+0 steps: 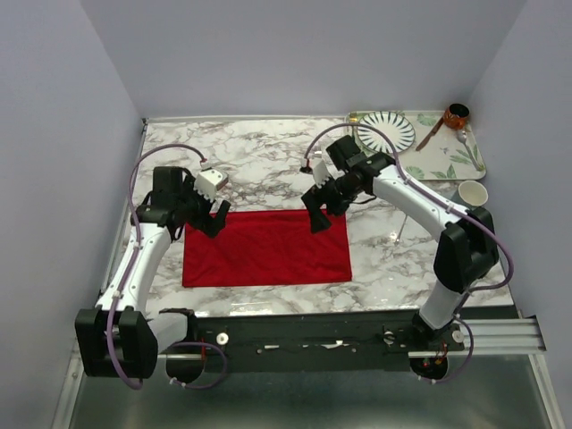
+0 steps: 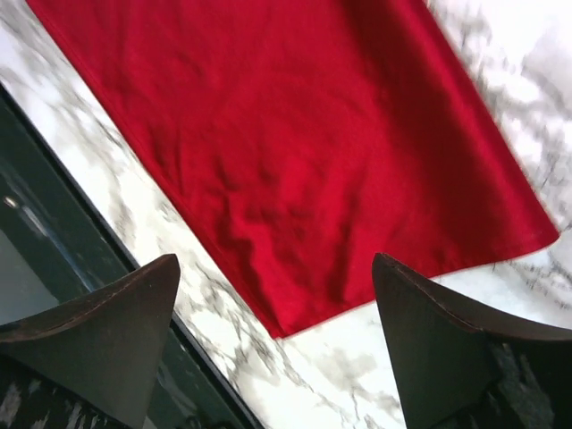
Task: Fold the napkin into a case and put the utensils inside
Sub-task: Smooth out the rectangle-folded napkin at the center of the board.
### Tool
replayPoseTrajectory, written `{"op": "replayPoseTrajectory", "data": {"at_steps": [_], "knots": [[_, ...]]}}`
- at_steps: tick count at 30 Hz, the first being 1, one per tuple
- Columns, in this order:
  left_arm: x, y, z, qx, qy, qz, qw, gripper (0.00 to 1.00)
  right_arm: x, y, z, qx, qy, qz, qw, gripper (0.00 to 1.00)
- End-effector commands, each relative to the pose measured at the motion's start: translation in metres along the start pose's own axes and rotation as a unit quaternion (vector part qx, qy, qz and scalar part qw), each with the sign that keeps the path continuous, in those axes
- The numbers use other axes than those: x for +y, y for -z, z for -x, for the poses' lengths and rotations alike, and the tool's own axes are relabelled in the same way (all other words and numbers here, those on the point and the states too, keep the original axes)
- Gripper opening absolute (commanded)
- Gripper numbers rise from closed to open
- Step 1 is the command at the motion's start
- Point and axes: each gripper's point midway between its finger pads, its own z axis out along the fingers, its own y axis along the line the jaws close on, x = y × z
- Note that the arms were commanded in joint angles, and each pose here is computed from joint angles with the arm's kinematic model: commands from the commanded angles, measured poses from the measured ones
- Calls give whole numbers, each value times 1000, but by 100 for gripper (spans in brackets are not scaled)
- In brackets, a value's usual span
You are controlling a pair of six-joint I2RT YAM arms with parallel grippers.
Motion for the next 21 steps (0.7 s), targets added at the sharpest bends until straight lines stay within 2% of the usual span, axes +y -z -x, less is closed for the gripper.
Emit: {"op": "replayPoseTrajectory", "data": {"at_steps": [1, 3, 4, 6, 7, 8, 9, 11, 13, 16, 17, 21], "knots": [[3, 33, 89, -192, 47, 25, 980, 99, 25, 52, 98, -174, 6, 22, 985, 100], [-4, 37, 96, -213, 41, 9, 976, 99, 27, 78, 136, -246, 22, 7, 969, 100], [-3, 40, 109, -242, 25, 8, 970, 99, 27, 83, 148, -267, 5, 6, 964, 100], [1, 36, 110, -253, 95, 13, 963, 99, 16, 90, 178, -313, -2, -15, 950, 100], [-1, 35, 113, -253, 92, 4, 963, 99, 12, 91, 188, -320, -20, -20, 947, 100], [-10, 30, 119, -250, 81, -38, 964, 99, 7, 90, 194, -316, -16, -21, 948, 100], [-13, 27, 119, -243, 81, -57, 965, 99, 2, 64, 185, -271, -22, 9, 962, 100], [-17, 13, 117, -222, 118, -91, 964, 99, 16, 59, 185, -259, -27, 87, 961, 100], [-19, 5, 119, -221, 161, -113, 955, 99, 16, 34, 165, -227, -57, 112, 966, 100], [-20, -13, 112, -223, 190, -127, 948, 99, 24, 19, 148, -216, -81, 151, 961, 100], [-22, -23, 104, -210, 221, -136, 943, 99, 25, 7, 134, -199, -95, 165, 961, 100], [-27, -44, 87, -179, 259, -161, 935, 99, 23, -16, 118, -174, -123, 208, 955, 100]]}}
